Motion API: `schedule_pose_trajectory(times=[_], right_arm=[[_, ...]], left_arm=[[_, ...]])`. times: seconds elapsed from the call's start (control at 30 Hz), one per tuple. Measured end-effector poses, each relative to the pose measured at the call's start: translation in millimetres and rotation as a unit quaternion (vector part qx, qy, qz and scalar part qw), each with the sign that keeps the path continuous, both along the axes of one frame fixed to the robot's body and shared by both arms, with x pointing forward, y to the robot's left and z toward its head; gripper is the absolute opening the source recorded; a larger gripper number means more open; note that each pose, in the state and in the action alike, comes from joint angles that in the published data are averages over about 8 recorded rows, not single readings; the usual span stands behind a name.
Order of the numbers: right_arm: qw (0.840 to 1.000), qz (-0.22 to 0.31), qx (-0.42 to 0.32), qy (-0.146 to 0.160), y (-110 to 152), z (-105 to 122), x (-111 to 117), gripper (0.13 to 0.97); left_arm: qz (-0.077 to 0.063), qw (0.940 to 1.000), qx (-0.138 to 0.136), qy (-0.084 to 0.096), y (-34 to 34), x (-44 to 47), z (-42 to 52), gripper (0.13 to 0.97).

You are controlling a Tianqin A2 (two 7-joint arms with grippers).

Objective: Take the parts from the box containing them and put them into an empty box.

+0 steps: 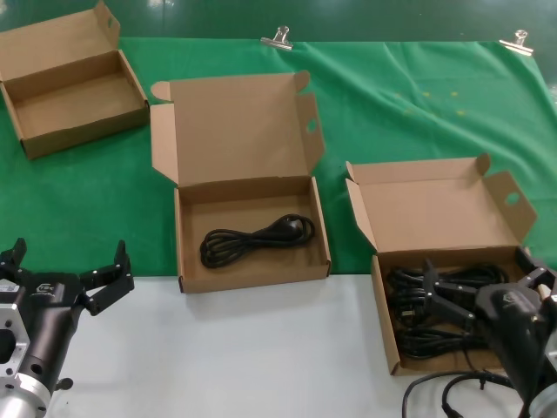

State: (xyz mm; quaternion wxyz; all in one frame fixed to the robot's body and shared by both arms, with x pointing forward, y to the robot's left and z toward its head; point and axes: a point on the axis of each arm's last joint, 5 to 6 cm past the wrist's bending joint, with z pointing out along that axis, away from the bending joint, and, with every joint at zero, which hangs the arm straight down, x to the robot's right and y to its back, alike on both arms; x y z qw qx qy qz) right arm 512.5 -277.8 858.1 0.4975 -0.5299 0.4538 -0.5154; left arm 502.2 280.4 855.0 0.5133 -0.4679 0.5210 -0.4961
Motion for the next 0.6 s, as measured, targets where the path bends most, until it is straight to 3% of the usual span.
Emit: schedule_pose_trajectory(times=[0.6], right_arm=[[1.0, 0.0, 0.0, 0.0, 0.0, 0.0, 0.0, 0.966]], left_arm=[[0.0, 1.0, 0.0, 0.0, 0.0, 0.0, 0.0, 0.966]])
